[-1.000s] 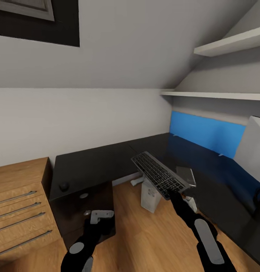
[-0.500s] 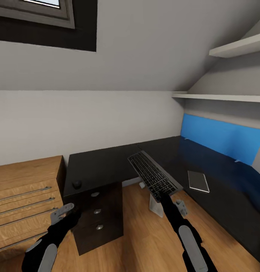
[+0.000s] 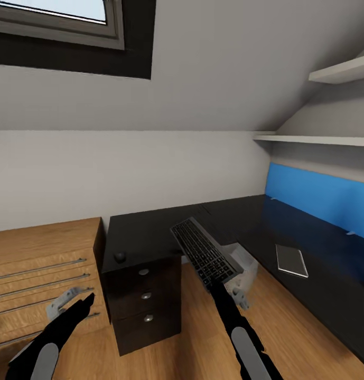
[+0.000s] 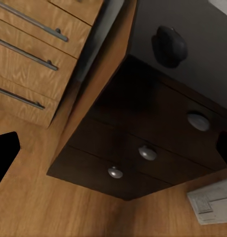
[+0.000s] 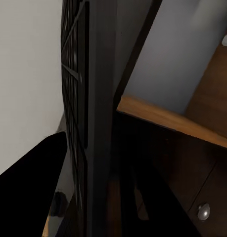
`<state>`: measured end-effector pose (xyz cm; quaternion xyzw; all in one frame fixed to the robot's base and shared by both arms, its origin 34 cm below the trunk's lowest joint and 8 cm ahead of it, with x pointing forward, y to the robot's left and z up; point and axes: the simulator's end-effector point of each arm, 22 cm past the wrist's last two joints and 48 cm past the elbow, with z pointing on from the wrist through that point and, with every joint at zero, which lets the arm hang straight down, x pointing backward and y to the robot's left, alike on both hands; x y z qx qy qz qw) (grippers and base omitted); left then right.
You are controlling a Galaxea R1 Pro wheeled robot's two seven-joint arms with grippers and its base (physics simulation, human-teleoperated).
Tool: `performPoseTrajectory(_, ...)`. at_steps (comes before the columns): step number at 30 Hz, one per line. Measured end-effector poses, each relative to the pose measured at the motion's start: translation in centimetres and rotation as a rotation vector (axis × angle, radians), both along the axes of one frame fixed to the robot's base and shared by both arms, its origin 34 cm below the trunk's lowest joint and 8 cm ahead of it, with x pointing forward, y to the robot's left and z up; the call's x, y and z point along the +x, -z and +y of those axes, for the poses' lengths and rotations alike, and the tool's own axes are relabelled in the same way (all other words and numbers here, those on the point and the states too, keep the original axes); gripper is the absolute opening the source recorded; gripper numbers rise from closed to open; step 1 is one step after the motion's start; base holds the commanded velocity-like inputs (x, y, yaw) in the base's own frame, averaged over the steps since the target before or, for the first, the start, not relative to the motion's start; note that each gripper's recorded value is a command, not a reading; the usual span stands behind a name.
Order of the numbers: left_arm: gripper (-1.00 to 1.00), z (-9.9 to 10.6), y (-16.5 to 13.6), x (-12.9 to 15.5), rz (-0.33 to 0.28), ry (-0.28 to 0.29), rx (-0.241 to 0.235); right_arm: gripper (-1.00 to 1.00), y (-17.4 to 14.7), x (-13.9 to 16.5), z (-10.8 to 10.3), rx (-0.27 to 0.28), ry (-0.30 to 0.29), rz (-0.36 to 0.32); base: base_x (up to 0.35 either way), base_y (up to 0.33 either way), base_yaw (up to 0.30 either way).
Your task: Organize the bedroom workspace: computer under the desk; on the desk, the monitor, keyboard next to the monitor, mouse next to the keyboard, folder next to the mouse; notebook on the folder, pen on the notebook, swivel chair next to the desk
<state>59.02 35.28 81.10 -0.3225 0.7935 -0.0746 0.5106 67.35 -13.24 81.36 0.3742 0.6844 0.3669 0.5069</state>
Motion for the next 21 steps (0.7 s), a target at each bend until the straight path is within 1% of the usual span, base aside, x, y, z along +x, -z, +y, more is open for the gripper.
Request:
performPoseTrajectory(2, 1.00, 0.0, -0.1, 0.0, -0.003, 0.000, 0.000, -1.00, 0.0, -0.1, 0.4, -0.010, 0.001, -0.007, 0.000, 0.000, 0.144)
performPoseTrajectory(5, 1.00, -0.2, -0.3, 0.0, -0.007, 0.003, -0.002, -1.00, -0.3, -0.1, 0.3, -0.019, 0.023, -0.024, 0.000, 0.000, 0.101)
performPoseTrajectory(14, 1.00, -0.4, -0.9, 0.0, -0.019, 0.007, -0.003, -1.00, -0.9, -0.2, 0.5, -0.016, 0.025, -0.035, 0.000, 0.000, 0.049)
performPoseTrajectory(16, 1.00, -0.4, -1.0, 0.0, -0.022, 0.007, -0.003, -1.00, -0.3, -0.4, 0.6, -0.016, 0.023, -0.023, 0.000, 0.000, 0.006)
performPoseTrajectory(18, 1.00, -0.4, -1.1, 0.0, -0.025, 0.008, -0.003, -1.00, 1.3, -0.8, 0.8, -0.017, 0.021, 0.013, 0.000, 0.000, 0.002)
performPoseTrajectory(19, 1.00, -0.5, -1.2, 0.0, -0.026, 0.008, -0.004, -1.00, 1.5, -0.9, 0.8, -0.019, 0.020, 0.017, 0.000, 0.000, 0.007)
performPoseTrajectory(21, 1.00, -0.5, -1.3, 0.0, -0.029, 0.008, -0.004, -1.00, 1.8, -1.0, 0.9, 0.004, 0.024, 0.030, 0.000, 0.000, 0.040)
